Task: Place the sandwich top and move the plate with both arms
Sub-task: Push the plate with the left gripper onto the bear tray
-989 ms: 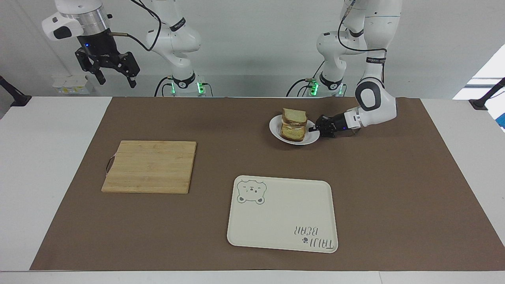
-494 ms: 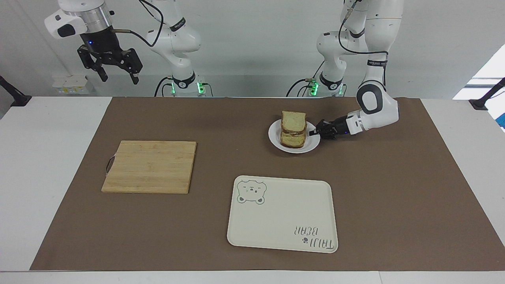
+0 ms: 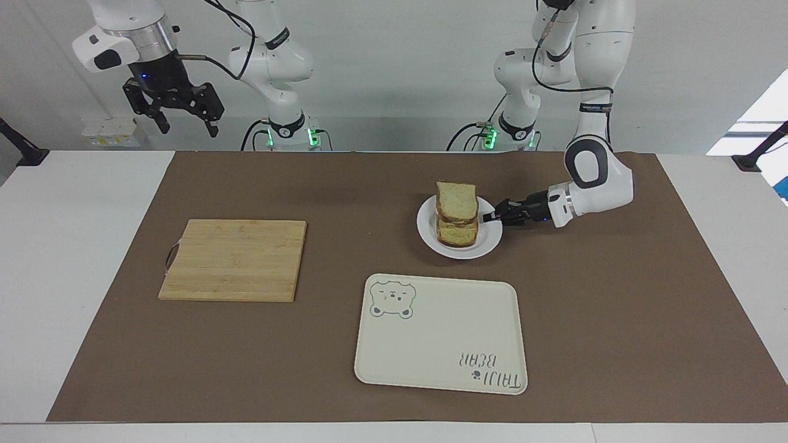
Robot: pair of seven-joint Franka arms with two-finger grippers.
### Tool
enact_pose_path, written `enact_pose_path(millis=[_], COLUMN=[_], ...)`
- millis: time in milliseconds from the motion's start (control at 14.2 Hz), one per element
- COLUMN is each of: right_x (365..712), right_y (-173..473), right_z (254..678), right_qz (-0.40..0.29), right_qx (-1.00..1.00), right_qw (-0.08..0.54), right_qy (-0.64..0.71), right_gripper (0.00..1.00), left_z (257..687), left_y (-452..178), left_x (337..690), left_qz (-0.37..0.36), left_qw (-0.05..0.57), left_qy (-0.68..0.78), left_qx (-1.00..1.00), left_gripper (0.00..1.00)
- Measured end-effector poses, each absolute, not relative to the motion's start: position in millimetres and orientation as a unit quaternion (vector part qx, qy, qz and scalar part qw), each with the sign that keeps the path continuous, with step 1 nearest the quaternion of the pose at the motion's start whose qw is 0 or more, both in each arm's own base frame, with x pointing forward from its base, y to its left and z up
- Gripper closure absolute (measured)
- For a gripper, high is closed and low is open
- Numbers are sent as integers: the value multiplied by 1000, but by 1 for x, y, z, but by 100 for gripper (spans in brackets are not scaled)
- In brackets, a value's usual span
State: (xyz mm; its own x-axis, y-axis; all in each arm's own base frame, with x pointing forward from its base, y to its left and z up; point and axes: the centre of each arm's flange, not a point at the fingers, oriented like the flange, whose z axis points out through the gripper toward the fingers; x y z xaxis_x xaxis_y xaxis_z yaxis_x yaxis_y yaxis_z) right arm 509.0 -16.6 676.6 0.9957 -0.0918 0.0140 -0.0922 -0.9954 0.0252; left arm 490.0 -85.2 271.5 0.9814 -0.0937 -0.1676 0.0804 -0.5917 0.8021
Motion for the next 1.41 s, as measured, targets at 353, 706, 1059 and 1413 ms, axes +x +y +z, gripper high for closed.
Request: enact_pose_path(millis=[353,706,1059,1413], right_x=[509,509,509,509], right_y=[-18,-19,-19,-19], right_z=[677,677,677,677], right_qz=[6,6,6,6], right_qx=[999,999,999,999], right_qw=[13,13,13,13], right_qy=[-48,-49,-49,-49], right_gripper=[0,0,0,0], left_z=[306,312,294,281], left_y=[-91,-90,-94,-126], left_x=[563,617,681,712], left_qz=[-126,-115,-95,-63], left_qw=[423,419,418,419], left_qy=[-13,21,40,40], left_qx=[897,900,903,905], left_gripper=[92,92,92,92])
